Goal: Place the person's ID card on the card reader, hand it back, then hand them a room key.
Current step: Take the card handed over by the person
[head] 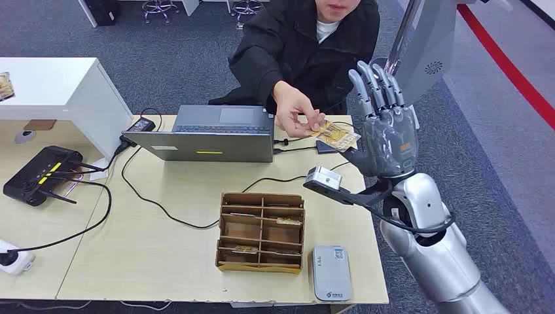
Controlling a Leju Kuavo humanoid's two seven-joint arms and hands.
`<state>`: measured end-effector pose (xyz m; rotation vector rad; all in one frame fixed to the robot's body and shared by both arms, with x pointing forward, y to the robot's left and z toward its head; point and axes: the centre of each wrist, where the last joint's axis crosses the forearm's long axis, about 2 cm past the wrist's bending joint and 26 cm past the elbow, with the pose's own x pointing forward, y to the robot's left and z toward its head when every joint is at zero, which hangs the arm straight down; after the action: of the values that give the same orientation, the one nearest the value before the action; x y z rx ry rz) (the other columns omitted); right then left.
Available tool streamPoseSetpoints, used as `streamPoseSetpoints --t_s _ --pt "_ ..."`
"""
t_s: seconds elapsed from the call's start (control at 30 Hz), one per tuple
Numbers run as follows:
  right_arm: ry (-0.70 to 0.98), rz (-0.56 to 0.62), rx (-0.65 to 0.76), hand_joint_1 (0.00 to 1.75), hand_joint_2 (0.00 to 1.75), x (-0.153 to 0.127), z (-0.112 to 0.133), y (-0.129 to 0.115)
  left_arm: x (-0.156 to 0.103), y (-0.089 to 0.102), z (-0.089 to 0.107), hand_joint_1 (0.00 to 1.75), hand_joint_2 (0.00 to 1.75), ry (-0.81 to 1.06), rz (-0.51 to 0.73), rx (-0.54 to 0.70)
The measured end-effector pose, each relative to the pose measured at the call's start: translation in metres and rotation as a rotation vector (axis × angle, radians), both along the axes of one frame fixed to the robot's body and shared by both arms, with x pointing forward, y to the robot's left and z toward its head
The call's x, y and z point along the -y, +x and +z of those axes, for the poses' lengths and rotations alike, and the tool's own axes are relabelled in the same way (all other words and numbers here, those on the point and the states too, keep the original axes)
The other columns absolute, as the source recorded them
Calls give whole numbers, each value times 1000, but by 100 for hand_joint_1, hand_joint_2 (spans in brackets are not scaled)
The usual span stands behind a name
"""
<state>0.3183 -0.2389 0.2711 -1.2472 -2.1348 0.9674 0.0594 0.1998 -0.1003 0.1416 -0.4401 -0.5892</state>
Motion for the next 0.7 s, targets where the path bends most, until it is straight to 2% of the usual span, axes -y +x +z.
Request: streamPoseSetpoints --t_s 0.47,0.5,0.6,0.63,0.7 --pt "-26 -19 6 0 175 -1 -5 1 2 0 0 0 0 -2 -3 1" --pt "-26 -20 5 11 175 0 -5 1 2 0 0 0 0 -2 -3 1" --pt "-26 -21 1 138 175 0 -7 0 1 0 0 0 0 -1 -5 2" --pt "-26 -21 0 171 175 0 -7 0 1 0 0 0 0 0 -5 2" --pt "-26 -21 -4 175 175 0 -8 -1 1 0 0 0 0 1 -6 2"
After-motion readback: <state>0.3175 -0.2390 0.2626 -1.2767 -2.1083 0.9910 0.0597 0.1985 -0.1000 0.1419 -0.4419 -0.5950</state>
